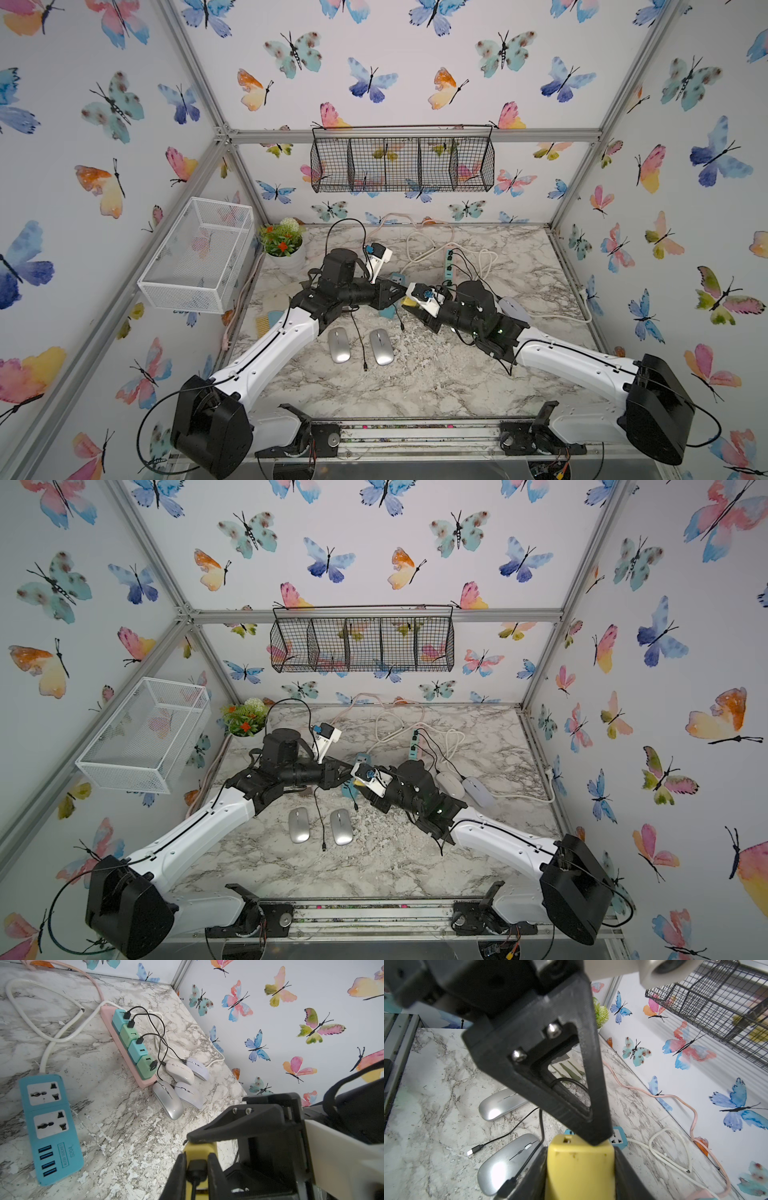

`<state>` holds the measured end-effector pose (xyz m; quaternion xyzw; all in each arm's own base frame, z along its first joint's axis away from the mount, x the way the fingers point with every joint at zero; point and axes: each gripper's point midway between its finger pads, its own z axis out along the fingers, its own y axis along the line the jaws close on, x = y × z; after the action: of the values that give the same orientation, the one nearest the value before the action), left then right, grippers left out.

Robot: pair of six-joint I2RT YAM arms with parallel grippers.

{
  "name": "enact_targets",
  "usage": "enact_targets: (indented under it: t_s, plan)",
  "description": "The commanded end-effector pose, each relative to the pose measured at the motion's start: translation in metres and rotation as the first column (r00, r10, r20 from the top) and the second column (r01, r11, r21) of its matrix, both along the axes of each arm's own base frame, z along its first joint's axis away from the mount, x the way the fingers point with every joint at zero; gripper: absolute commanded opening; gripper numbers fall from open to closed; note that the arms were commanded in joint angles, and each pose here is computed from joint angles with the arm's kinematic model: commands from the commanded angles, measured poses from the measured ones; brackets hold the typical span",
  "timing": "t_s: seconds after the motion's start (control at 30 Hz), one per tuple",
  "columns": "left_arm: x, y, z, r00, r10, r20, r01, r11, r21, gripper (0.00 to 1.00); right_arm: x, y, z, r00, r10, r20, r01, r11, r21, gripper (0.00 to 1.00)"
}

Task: Unplug the wireless mouse
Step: Remove the power cord from the plug, then place the plug at the center of the board.

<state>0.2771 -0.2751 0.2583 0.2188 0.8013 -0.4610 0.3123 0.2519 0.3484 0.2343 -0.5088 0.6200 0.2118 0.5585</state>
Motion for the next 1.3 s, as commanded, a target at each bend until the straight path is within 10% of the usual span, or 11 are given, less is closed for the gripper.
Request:
enact_targets:
  t_s: [0.0,0.6,0.9,1.27]
  plan:
    - [0.0,0.0,0.008,1.0,-0.004,0.03,0.004,1.0,0.001,0.11,0.0,0.007,0.018,1.0,0.019,0.022,-0.02,0.999,0.037,0.14]
    - [0.004,0.074,0.04,0.981,0.165,0.101,-0.16,0.986,-0.051,0.0,0.013,-0.025,-0.064,0.974,-0.186,-0.132,0.164,0.973,-0.163,0.01]
    - [0.023,0.134,0.006,0.892,0.452,0.008,-0.453,0.892,0.017,0.0,0.018,0.024,-0.115,0.843,-0.188,-0.505,0.163,0.982,-0.093,0.01]
    - [0.017,0.18,-0.013,0.832,0.552,-0.059,-0.553,0.833,-0.006,0.0,0.034,0.079,-0.158,0.761,-0.178,-0.624,0.077,0.979,-0.187,0.01]
